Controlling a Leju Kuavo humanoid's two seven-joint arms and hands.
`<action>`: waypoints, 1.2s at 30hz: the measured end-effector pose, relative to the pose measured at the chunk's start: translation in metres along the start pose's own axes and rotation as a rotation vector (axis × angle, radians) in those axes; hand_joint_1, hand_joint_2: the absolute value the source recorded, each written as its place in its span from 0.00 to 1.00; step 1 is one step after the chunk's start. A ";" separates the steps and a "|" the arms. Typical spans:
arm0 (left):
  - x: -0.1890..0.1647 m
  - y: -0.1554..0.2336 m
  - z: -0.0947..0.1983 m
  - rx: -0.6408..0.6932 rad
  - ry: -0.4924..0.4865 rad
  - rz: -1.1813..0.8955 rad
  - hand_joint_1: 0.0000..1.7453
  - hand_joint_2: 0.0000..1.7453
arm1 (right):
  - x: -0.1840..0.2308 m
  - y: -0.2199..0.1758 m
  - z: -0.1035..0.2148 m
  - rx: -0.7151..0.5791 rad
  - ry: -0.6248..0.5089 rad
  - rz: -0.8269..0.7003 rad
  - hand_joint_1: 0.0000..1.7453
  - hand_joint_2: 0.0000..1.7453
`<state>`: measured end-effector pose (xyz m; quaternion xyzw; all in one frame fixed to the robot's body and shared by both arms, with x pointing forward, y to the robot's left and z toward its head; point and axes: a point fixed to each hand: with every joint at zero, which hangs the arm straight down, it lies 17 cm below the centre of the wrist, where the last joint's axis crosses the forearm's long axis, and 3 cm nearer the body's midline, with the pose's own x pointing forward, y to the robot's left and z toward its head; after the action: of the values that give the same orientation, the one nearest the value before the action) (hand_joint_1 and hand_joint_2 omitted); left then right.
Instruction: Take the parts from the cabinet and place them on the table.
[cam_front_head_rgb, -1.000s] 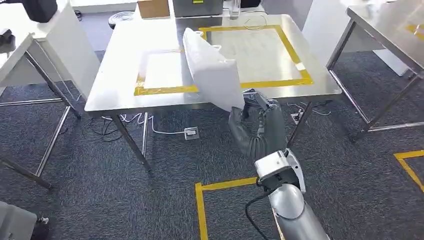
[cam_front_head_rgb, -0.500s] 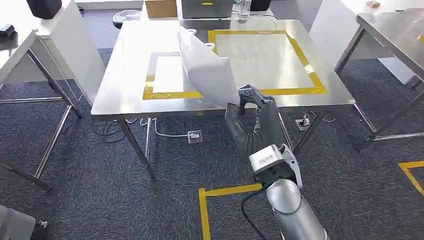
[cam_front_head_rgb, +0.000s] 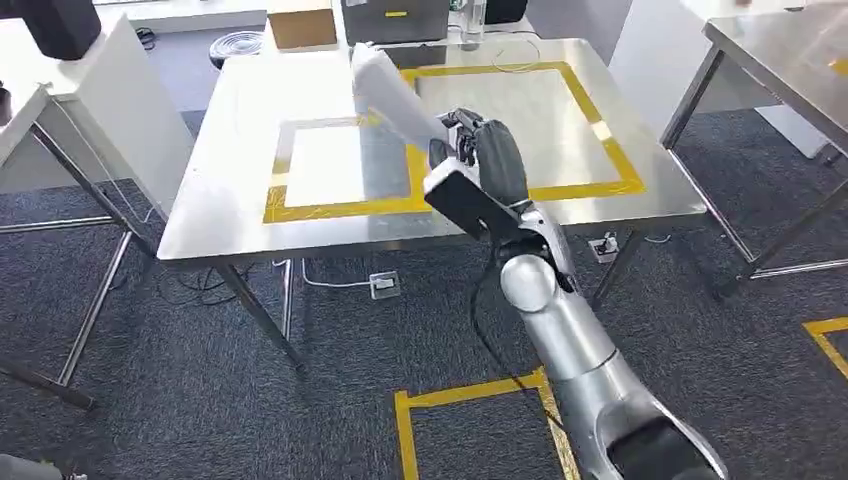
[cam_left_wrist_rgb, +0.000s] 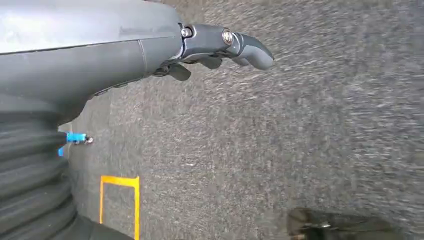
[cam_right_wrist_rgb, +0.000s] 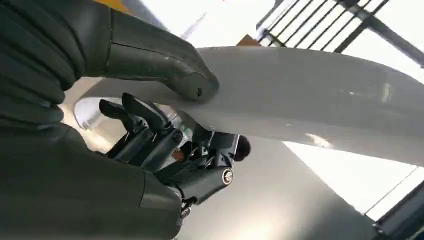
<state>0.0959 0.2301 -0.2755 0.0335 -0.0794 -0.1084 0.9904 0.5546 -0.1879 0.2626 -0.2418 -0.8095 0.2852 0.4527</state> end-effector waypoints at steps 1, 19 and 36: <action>0.003 0.000 0.000 -0.002 -0.001 -0.004 0.00 1.00 | -0.010 -0.003 -0.009 0.005 0.022 0.026 1.00 1.00; 0.012 -0.002 0.001 -0.010 -0.010 -0.034 0.00 1.00 | -0.232 -0.085 0.024 0.194 0.702 0.481 1.00 1.00; 0.020 -0.003 0.001 -0.028 -0.055 -0.024 0.00 1.00 | -0.270 -0.051 0.086 0.357 0.834 0.511 0.00 0.00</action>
<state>0.1139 0.2226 -0.2715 0.0177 -0.1046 -0.1224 0.9868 0.6009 -0.4206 0.0999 -0.4438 -0.4144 0.3995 0.6868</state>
